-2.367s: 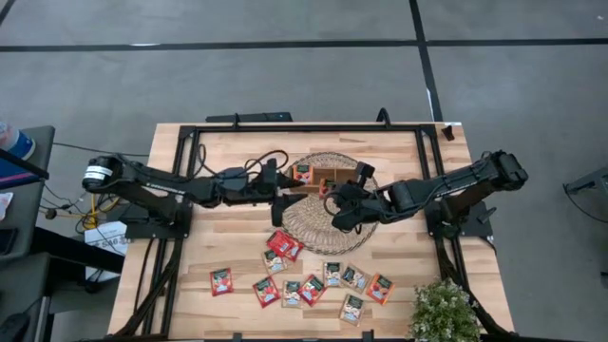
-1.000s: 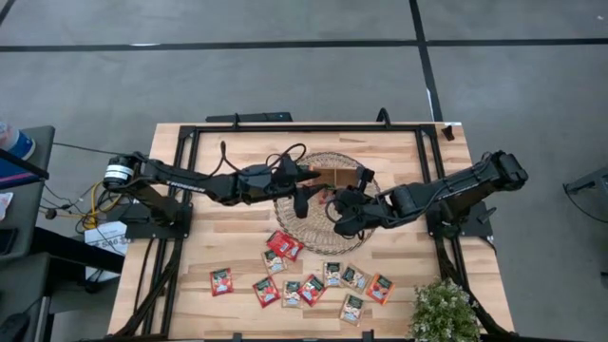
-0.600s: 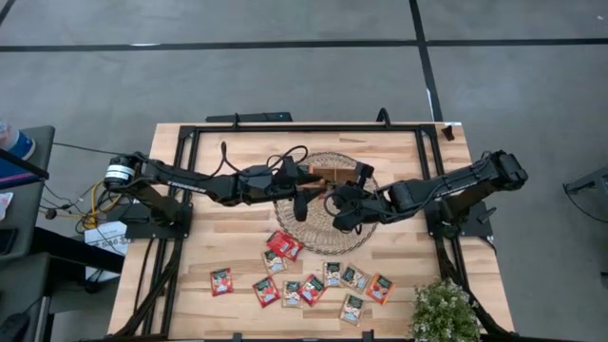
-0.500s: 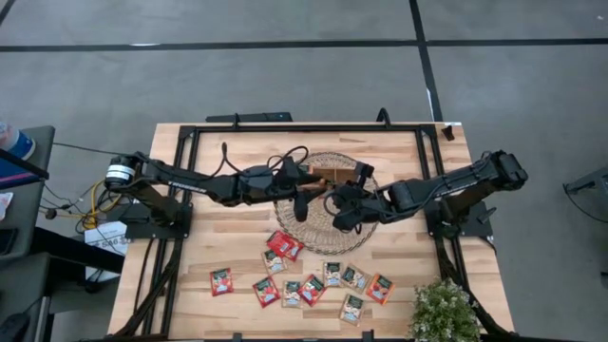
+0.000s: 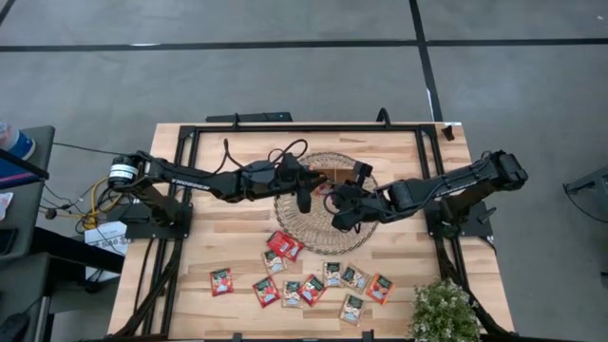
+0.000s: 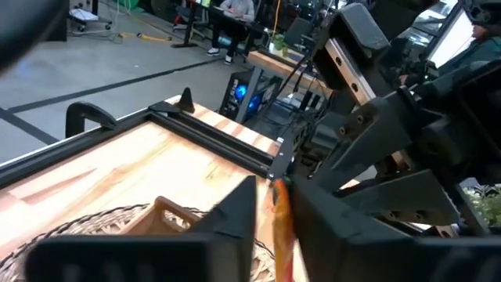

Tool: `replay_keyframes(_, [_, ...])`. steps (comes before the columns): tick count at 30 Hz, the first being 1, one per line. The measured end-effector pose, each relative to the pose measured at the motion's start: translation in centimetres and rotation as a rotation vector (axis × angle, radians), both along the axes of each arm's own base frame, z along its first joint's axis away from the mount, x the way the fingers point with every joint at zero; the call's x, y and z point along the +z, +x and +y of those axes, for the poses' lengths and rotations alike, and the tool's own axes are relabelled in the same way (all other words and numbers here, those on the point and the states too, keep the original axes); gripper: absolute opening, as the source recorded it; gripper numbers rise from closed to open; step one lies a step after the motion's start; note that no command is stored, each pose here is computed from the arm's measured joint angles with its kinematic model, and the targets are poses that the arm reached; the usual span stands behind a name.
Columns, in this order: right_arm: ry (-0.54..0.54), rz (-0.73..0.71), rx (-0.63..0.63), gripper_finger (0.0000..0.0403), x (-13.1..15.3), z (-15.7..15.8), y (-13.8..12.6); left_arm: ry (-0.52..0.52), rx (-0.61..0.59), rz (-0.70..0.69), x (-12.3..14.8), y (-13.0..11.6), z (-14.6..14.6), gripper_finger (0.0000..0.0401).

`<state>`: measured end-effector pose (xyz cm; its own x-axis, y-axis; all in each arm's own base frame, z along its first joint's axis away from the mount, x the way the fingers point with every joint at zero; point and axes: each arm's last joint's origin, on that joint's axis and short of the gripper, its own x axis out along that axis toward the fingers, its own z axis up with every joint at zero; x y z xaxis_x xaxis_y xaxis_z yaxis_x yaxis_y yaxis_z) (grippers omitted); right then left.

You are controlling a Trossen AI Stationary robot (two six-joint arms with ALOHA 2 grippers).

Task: Pick & Place Tea
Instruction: Put the orange tea bag into the left section of the wooden organizer

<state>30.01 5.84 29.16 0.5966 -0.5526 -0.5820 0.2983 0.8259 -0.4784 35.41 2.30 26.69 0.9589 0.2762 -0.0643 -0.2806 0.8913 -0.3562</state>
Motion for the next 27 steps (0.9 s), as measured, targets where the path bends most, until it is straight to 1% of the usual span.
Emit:
replay_keyframes(2, [0.0, 0.001, 0.0, 0.0, 0.0, 0.0, 0.0, 0.016, 0.004, 0.006, 0.0, 0.0, 0.0, 0.002])
replay_keyframes(3, [0.002, 0.001, 0.001, 0.0, 0.0, 0.0, 0.0, 0.023, 0.005, 0.009, 0.0, 0.0, 0.0, 0.0011])
replay_keyframes(8, [0.011, 0.012, 0.018, 0.0, 0.0, 0.0, 0.0, 0.028, 0.008, 0.032, -0.2, 0.0, 0.0, 0.0001])
replay_keyframes(13, [0.009, 0.019, 0.017, 0.001, -0.1, 0.0, -0.1, 0.074, 0.033, 0.106, -0.8, -0.1, 0.1, 0.0])
replay_keyframes(18, [0.021, 0.034, -0.005, 0.0054, -0.2, -0.2, -0.2, 0.12, 0.109, 0.154, -1.1, -0.3, 0.4, 0.0])
replay_keyframes(23, [0.03, 0.062, -0.039, 0.0111, -0.5, -0.5, -0.6, 0.148, 0.111, 0.174, -1.2, -0.3, 0.4, 0.0])
replay_keyframes(27, [0.036, 0.061, -0.059, 0.0147, -0.6, -0.6, -0.7, 0.153, 0.124, 0.229, -2.0, -0.6, 0.4, 0.0])
